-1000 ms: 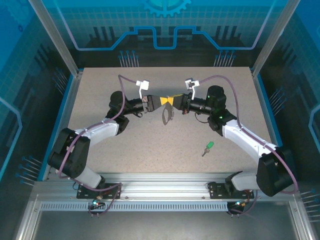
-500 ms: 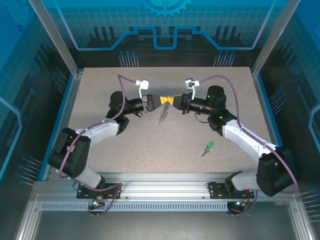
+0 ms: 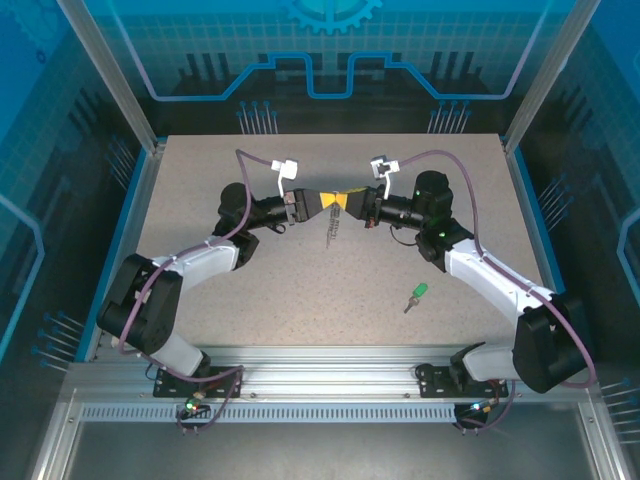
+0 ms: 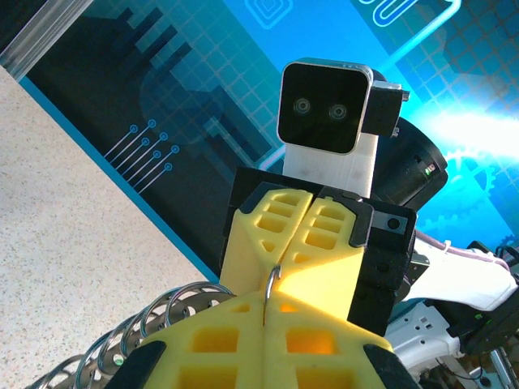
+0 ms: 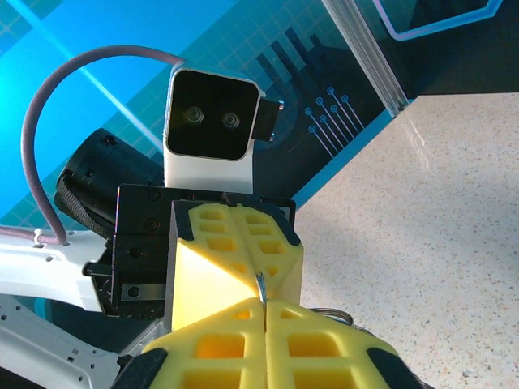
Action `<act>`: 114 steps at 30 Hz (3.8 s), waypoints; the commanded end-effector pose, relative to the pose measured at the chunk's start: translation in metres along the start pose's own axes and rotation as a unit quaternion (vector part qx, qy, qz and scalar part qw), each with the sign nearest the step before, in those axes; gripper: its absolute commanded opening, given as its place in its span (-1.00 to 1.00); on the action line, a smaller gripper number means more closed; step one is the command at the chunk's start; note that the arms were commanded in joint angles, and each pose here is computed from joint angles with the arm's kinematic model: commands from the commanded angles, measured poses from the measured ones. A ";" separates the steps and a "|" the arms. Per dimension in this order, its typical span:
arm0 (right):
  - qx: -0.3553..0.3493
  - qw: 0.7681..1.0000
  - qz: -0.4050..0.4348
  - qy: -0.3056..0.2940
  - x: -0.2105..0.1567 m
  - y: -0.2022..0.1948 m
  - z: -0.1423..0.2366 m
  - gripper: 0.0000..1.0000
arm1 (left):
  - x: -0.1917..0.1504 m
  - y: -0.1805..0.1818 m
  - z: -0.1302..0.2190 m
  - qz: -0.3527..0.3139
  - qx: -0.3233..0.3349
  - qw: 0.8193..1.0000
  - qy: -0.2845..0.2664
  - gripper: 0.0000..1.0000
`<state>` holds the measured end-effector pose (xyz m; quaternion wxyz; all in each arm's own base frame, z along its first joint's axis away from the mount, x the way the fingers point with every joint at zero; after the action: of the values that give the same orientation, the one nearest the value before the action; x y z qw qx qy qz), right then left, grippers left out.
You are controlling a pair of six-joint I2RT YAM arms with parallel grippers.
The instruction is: Put the keys on the keyring
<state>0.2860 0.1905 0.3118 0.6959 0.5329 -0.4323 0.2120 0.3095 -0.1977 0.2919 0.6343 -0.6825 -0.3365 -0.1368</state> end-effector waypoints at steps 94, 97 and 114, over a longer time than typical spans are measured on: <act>-0.661 0.664 -0.266 0.228 -0.200 -0.088 0.119 -0.90 | -0.019 -0.032 0.013 -0.093 0.004 0.996 0.013 -1.00; -0.658 0.667 -0.265 0.227 -0.199 -0.086 0.119 -1.00 | -0.019 -0.032 0.013 -0.092 0.005 0.996 0.013 -1.00; -0.378 0.914 -0.126 0.079 -0.075 -0.009 0.077 -1.00 | -0.021 -0.034 0.008 -0.114 0.015 0.993 0.028 -1.00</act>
<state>0.2168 0.1144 0.2137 0.9288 0.1934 -0.3032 -0.0895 0.2719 -0.1945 0.2987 0.6414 -0.6390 -0.3748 -0.1996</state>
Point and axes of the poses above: each hand's point on the last joint's axis, 136 mm out from that joint toward the fingers, its own z axis back along the fingers, its own y axis along the line the jaws close on, x = y × z, the point moved 9 cm from there along z, back along the fingers, and after that the axes turned 3 degrees about z, right-handed, at the moved point
